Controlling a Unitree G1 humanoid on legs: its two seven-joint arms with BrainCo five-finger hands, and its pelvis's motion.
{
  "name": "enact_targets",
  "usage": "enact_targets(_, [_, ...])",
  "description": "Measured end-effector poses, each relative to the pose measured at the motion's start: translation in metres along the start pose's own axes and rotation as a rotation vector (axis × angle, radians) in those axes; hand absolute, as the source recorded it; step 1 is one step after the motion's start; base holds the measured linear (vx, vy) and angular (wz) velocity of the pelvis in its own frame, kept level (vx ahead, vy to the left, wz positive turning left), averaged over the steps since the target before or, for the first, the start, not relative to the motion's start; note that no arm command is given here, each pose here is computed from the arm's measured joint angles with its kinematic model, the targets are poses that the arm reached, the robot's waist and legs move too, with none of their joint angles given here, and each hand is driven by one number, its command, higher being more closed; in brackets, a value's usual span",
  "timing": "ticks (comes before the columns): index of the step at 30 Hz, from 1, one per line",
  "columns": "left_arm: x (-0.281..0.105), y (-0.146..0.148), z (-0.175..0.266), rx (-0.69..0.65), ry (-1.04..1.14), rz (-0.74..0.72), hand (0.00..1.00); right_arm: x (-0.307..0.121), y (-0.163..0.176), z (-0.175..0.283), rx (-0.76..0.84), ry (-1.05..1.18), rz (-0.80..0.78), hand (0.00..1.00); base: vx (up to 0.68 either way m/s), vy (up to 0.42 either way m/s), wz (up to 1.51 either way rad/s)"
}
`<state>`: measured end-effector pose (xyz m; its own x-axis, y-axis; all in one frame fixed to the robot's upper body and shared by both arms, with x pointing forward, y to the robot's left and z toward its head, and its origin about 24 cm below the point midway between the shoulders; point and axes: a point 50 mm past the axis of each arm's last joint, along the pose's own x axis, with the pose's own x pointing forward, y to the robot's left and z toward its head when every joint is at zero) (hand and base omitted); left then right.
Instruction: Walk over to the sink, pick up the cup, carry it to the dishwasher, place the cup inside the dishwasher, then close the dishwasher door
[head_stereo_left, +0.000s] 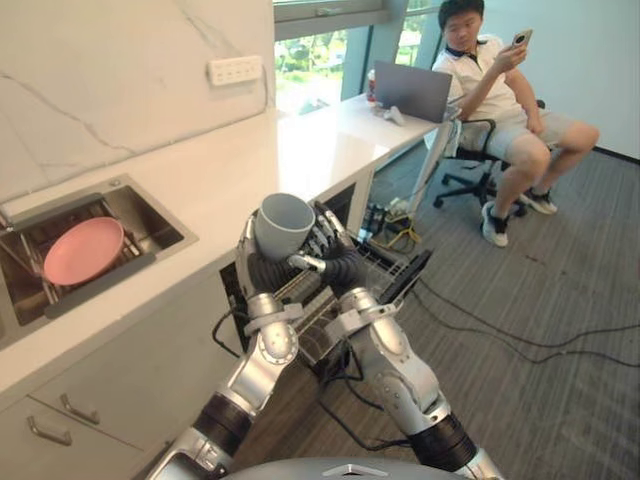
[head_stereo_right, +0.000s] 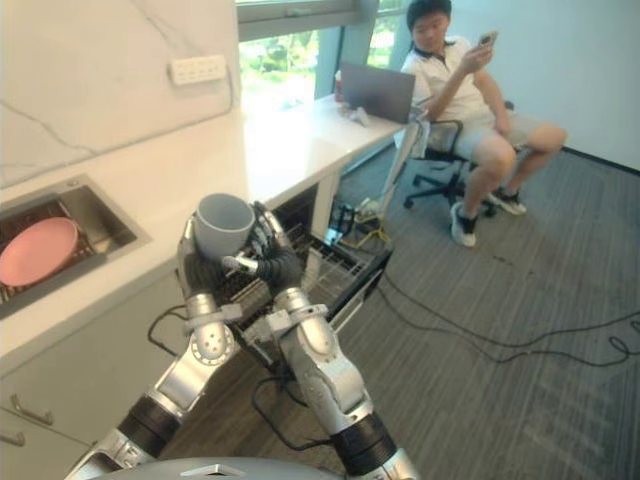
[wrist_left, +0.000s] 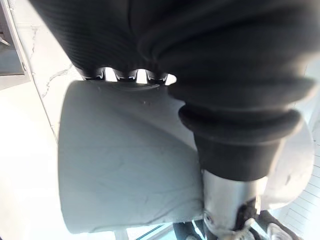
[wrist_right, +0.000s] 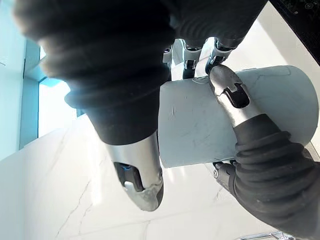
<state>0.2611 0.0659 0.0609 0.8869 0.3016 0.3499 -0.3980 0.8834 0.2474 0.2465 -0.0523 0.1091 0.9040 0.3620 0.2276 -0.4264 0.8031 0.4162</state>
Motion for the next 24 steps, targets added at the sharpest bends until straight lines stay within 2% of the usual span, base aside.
enact_targets(13, [-0.008,-0.010,-0.003,0.020,0.003,-0.060,1.00,0.013,-0.004,-0.004,-0.046,0.053,-0.079,0.00,-0.01,0.000,0.02])
enact_targets(24, [-0.008,-0.015,0.014,-0.014,-0.036,-0.116,1.00,0.021,-0.006,-0.001,-0.066,0.053,-0.136,0.00,-0.01,0.000,0.05])
